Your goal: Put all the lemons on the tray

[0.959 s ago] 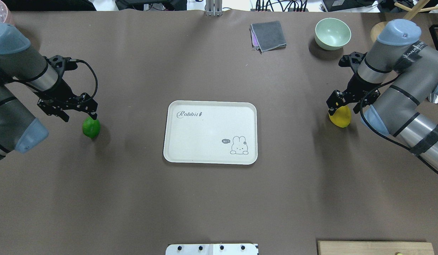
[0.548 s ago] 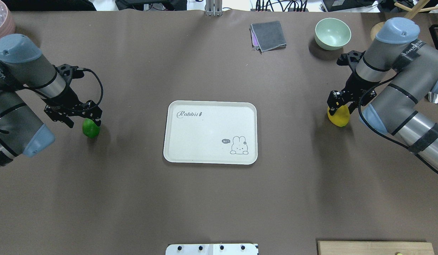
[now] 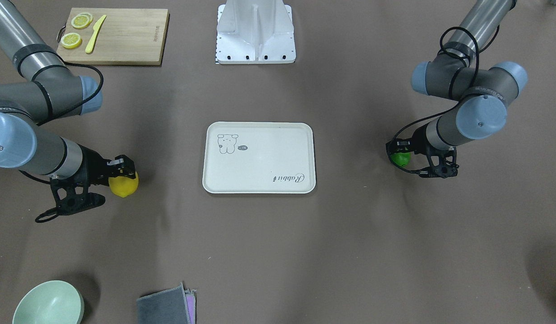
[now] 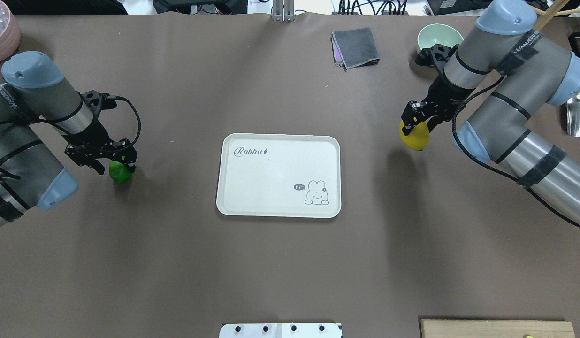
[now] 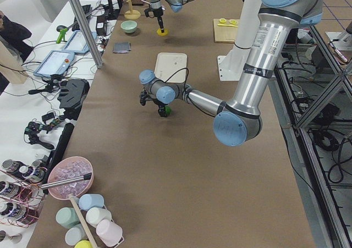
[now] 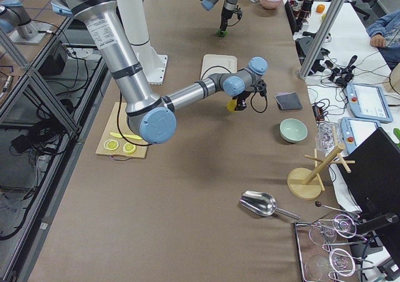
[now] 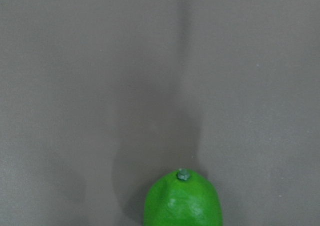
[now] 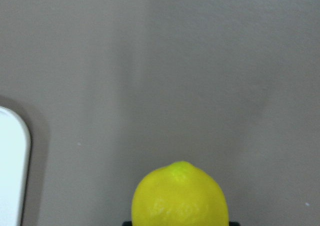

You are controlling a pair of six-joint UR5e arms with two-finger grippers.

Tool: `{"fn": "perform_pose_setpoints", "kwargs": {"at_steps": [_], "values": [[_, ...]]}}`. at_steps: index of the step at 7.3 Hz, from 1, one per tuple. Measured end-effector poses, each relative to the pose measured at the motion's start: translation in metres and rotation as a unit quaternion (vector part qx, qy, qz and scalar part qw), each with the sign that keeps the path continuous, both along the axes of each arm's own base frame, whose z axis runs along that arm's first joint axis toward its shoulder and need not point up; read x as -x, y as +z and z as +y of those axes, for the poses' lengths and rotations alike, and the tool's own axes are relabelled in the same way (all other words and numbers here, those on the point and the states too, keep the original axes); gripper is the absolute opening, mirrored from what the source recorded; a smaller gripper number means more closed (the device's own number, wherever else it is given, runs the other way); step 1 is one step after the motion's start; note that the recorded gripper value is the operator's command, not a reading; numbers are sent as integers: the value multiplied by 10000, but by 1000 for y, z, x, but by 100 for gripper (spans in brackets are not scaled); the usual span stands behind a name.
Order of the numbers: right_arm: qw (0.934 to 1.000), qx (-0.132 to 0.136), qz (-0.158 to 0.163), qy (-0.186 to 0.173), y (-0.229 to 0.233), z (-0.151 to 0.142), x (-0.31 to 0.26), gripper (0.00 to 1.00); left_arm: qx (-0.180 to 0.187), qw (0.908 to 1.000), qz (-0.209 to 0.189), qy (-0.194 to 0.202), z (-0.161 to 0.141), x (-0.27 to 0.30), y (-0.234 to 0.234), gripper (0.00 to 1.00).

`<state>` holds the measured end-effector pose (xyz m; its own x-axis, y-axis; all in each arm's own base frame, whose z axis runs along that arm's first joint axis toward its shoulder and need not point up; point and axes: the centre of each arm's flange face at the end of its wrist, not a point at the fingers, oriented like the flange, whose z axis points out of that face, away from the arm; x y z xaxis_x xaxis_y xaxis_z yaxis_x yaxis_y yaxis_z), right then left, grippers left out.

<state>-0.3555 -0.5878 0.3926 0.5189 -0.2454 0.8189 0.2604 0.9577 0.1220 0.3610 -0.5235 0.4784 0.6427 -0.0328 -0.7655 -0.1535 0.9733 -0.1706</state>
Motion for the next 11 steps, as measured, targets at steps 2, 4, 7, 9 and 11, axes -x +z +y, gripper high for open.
{"fn": "perform_pose_setpoints", "kwargs": {"at_steps": [2,4,7,9,11], "values": [[9956,-665,-598,-269,-36,-7,35,7,-2,10000,5,31,0,-1,1,0],[9865,-1170,-1026,-509,-69,-9,73,7,143,9995,265,64,-3,10,-10,0],[9817,-788,-1431,-980,-87,17,107,8,-13,9950,990,100,-10,34,-80,0],[9868,151,-1358,-871,-85,30,123,14,-520,9886,1350,418,-17,-19,-163,0],[9871,419,-1260,-895,-79,39,140,52,-910,9838,1422,609,-9,-102,-221,0]]}}
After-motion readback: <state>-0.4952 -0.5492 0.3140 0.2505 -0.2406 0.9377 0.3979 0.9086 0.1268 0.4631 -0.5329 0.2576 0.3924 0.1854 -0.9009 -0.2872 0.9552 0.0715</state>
